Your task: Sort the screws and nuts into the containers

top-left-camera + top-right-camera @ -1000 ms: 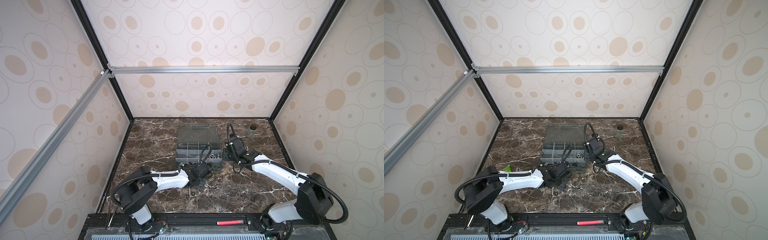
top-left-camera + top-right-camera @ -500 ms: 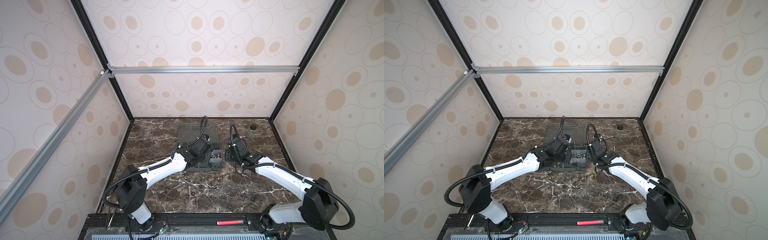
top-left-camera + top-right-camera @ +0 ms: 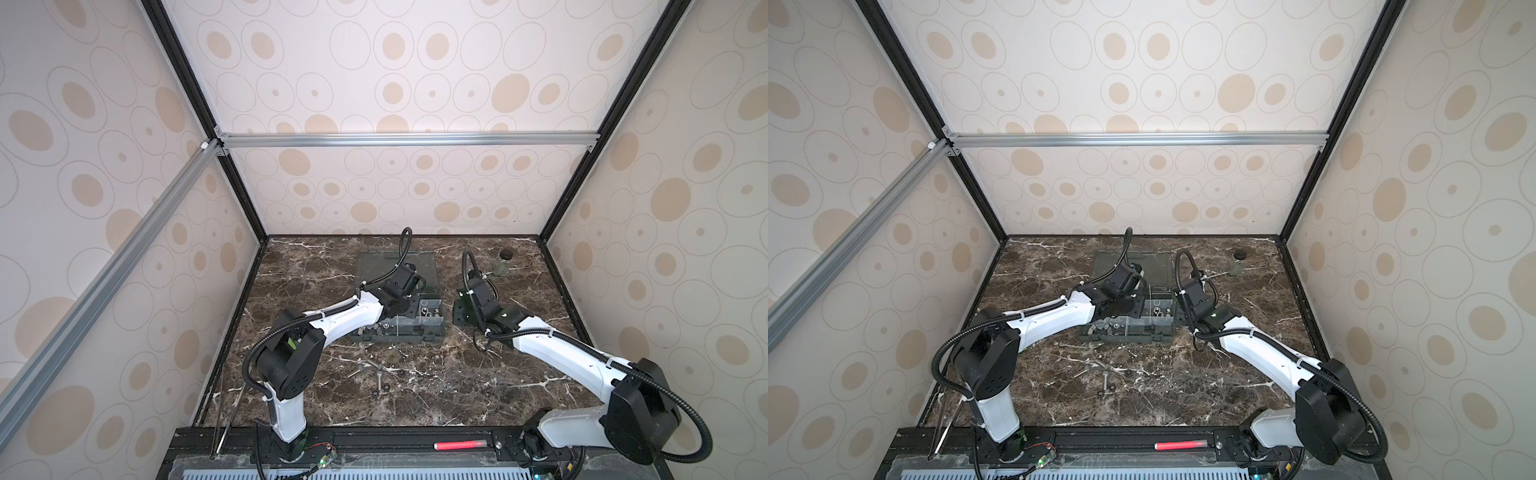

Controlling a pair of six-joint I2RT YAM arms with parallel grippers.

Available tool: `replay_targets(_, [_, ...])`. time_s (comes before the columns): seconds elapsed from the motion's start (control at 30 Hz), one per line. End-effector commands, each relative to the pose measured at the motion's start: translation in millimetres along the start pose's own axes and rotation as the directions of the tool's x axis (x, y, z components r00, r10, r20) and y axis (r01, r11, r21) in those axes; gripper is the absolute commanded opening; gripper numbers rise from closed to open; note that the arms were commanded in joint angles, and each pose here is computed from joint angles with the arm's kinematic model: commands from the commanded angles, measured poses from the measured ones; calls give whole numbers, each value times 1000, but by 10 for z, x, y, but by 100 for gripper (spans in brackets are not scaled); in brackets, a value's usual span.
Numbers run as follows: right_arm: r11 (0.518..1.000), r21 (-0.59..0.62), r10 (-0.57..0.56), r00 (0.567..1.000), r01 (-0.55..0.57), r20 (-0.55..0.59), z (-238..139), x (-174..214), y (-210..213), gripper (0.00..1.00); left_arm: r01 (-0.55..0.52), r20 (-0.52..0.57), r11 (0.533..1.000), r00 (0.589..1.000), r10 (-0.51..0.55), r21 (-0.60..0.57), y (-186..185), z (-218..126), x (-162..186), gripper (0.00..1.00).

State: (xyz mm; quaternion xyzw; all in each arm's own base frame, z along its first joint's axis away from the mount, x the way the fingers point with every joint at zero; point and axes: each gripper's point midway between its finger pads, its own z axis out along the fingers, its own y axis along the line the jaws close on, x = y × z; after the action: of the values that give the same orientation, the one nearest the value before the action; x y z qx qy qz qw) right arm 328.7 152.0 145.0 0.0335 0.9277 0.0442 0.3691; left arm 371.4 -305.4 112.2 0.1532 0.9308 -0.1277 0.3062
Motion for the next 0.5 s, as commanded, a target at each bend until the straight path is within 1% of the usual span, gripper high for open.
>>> replay_targets(0.0, [1000, 9, 12, 1000, -12, 5, 7, -3, -37, 45, 17, 60, 999, 998, -19, 31, -56, -89, -262, 33])
replay_targets(0.1, [1000, 11, 9, 1000, -9, -4, 26, 13, -35, 45, 32, 70, 999, 997, -34, 38, -43, -140, -275, 37])
replay_targets(0.33, [1000, 0, 4, 1000, -4, -10, 40, 14, -1, 45, 79, 106, 996, 991, -84, 51, 28, -327, -260, 37])
replay_targets(0.47, [1000, -3, 8, 1000, -8, -20, 44, 50, -6, 45, 92, 189, 995, 977, -98, 41, 129, -528, -266, 37])
